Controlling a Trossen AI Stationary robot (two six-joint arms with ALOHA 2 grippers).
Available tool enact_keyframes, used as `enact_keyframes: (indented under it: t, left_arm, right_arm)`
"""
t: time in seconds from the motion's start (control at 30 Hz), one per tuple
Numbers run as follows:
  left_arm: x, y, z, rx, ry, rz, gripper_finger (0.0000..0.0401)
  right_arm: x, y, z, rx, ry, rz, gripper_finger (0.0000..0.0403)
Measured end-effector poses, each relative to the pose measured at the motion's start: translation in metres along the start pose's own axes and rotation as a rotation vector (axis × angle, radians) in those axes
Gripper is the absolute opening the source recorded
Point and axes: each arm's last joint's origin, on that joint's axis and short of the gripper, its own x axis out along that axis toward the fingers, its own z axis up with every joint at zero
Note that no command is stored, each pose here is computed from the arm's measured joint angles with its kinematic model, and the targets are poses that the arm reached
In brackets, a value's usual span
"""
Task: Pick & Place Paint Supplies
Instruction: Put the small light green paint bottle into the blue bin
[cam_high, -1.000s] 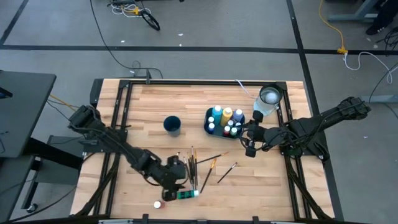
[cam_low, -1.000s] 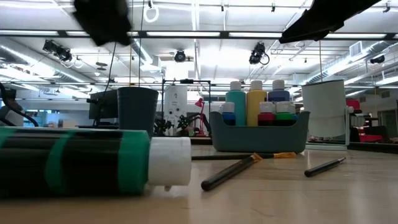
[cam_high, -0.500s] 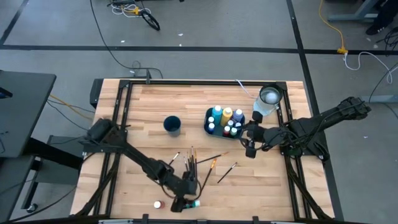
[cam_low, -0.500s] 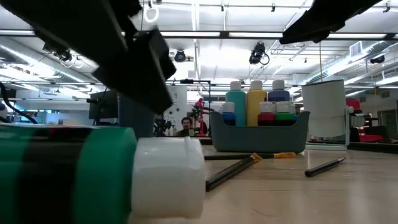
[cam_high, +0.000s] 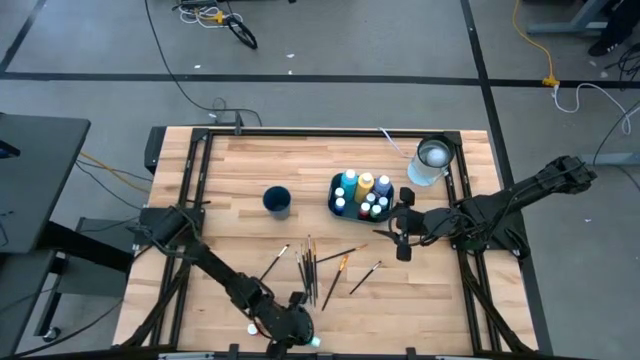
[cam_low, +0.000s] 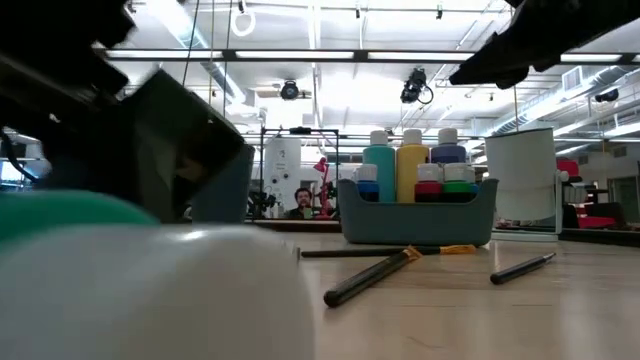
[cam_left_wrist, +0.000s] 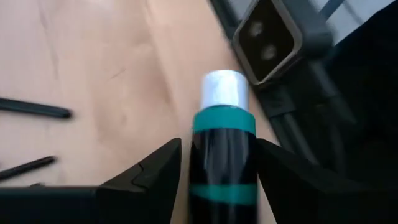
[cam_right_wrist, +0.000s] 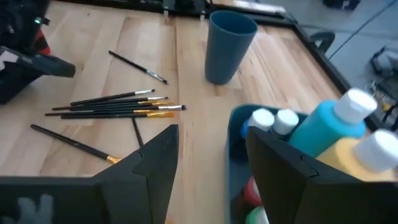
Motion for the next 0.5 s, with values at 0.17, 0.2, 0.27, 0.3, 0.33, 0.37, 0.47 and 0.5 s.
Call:
enact_keyframes:
  t: [0.17, 0.2, 0.27, 0.3, 0.33, 0.37, 0.47, 0.5]
  left_arm:
    - [0.002, 0.018, 0.005, 0.046, 0.025, -0.009, 0.021]
    - [0.002, 0.021, 0.006, 0.051, 0.024, -0.015, 0.021]
    - [0.003, 0.026, 0.008, 0.056, 0.029, -0.025, 0.0205]
    - [0.003, 0.029, 0.009, 0.052, 0.034, -0.034, 0.0198]
    - [0.003, 0.031, 0.009, 0.049, 0.035, -0.038, 0.0189]
    - [0.003, 0.032, 0.01, 0.047, 0.035, -0.039, 0.0178]
    - [0.003, 0.034, 0.011, 0.046, 0.031, -0.04, 0.0148]
    - [0.003, 0.035, 0.011, 0.045, 0.03, -0.036, 0.0147]
  right_arm:
    - [0.0, 0.0, 0.005, -0.031, -0.05, 0.002, 0.0191]
    - [0.0, 0.0, 0.006, -0.029, -0.055, 0.009, 0.0191]
    - [0.0, 0.001, 0.007, -0.025, -0.063, 0.021, 0.0191]
    - [0.0, 0.001, 0.007, -0.025, -0.064, 0.031, 0.0191]
    - [0.0, 0.001, 0.007, -0.027, -0.064, 0.04, 0.0191]
    - [0.0, 0.001, 0.007, -0.027, -0.064, 0.044, 0.0191]
    - [0.0, 0.001, 0.007, -0.024, -0.072, 0.043, 0.0191]
    - [0.0, 0.001, 0.008, -0.022, -0.075, 0.043, 0.0191]
